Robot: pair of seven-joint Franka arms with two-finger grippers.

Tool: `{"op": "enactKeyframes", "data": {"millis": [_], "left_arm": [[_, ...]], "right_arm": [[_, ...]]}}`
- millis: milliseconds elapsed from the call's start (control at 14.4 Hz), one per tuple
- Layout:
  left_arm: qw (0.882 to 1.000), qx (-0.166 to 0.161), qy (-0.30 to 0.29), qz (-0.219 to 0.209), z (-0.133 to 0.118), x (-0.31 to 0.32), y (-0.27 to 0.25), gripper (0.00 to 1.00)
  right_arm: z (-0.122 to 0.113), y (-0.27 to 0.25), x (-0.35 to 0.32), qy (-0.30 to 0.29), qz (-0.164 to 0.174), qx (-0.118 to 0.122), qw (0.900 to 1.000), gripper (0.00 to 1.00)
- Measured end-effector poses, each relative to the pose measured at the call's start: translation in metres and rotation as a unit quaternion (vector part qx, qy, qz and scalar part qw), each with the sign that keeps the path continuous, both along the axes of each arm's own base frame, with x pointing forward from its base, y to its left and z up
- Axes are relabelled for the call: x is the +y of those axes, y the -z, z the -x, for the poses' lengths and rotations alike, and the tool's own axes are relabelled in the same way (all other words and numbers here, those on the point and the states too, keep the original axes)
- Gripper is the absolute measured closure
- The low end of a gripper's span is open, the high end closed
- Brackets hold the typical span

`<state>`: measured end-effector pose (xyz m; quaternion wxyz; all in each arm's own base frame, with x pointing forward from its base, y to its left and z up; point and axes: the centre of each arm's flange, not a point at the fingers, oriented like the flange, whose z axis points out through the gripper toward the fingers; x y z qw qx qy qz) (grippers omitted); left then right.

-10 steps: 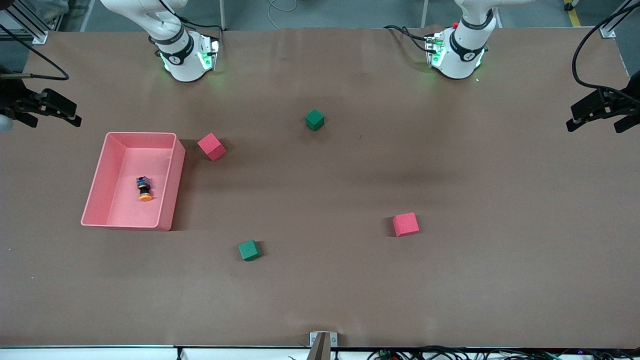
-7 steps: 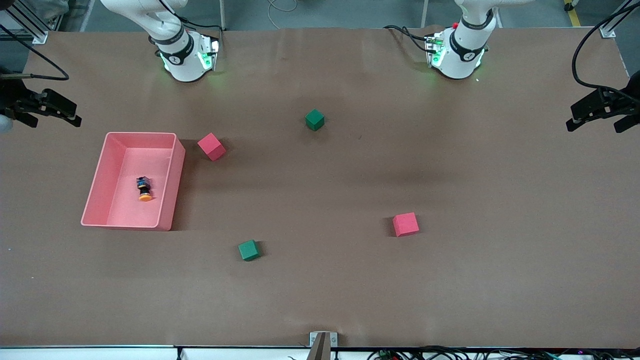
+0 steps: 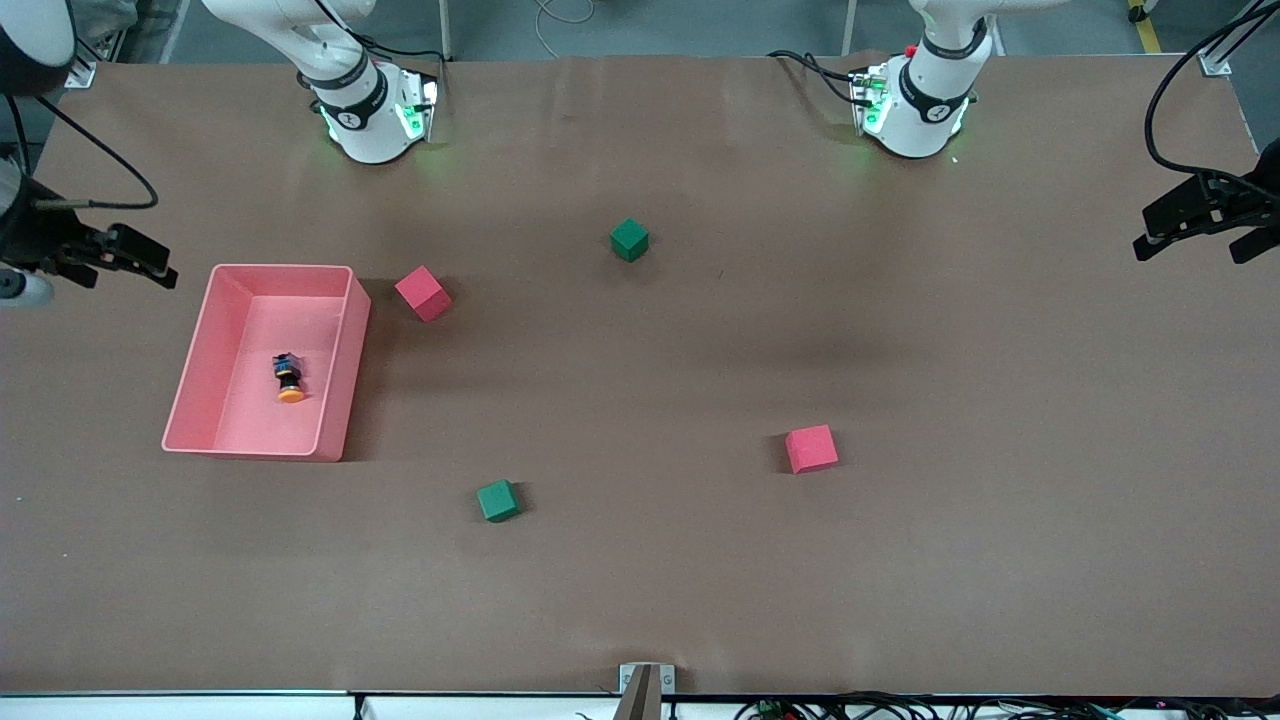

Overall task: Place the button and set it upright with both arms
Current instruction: 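Reach the right gripper into the pink tray toward the button, then close the right gripper around the button's blue body in the tray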

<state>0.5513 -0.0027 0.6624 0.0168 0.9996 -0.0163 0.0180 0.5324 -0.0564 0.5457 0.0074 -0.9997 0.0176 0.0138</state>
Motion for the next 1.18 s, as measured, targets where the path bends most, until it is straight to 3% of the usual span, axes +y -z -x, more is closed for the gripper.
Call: {"op": "enactKeyframes", "data": {"millis": [557, 765, 1183], "left_arm": [[1.0, 0.001, 0.004, -0.001, 0.0, -0.004, 0.001, 0.0], [0.999, 0.006, 0.019, -0.025, -0.002, -0.018, 0.007, 0.0], [0.999, 0.017, 0.034, -0.032, -0.009, -0.04, 0.02, 0.0]], "right_arm": [[-0.003, 0.157, -0.006, 0.006, 0.006, 0.009, 1.0, 0.0], [-0.011, 0.212, -0.017, 0.015, 0.01, 0.018, 1.0, 0.0], [-0.011, 0.291, -0.036, 0.018, 0.022, -0.007, 1.0, 0.0]]}}
